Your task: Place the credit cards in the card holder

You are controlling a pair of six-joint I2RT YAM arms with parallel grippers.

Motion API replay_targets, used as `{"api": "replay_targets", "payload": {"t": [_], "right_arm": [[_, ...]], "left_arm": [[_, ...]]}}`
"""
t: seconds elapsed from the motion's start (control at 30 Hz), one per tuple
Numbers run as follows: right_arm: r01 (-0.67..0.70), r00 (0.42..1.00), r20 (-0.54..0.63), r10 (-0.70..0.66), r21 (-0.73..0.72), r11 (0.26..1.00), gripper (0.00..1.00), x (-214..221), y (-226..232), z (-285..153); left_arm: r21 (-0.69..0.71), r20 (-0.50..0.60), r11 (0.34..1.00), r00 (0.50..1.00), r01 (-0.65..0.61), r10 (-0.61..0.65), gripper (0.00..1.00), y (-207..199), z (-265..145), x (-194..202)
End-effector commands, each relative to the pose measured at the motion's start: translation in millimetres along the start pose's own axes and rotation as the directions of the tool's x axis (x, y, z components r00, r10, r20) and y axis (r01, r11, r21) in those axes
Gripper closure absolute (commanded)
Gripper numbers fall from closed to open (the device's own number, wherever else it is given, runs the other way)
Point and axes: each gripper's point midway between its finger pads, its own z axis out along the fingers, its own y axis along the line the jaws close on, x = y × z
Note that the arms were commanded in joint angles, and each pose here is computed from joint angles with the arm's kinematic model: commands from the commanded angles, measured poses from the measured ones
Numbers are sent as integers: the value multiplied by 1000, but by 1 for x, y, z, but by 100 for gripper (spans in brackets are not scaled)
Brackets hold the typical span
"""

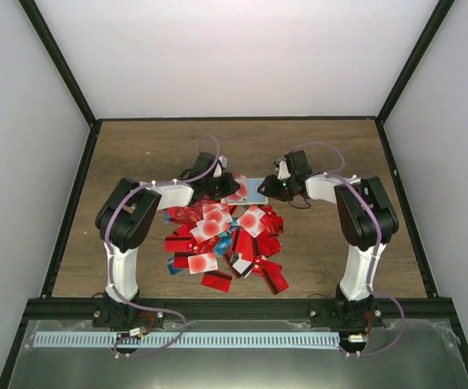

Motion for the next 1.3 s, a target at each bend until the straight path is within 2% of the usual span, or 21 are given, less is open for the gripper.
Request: {"api": "replay_targets", "payload": {"t": [0.0,0.3,0.63,0.93,1.27], "right_arm": [[19,1000,0,-19,-34,999,57,-6,4,5],[27,1000,-6,-27,-58,998,58,-6,9,5],[20,1000,-17,-21,-71,997,58,-2,9,7],[17,1000,-22,-18,-76,997,59,-2,10,7],[5,999,-42,-9,-98,995,59,2,10,13]], "left_arm": [[48,-12,999,1000,14,-13,96,-6,9,-2],[64,-36,996,998,57,-55,96,-3,15,0],[75,-5,994,997,76,-75,96,-1,5,-4],[37,113,995,989,95,-99,96,10,-22,-16],[38,118,994,987,101,-105,96,15,-15,-16]]}}
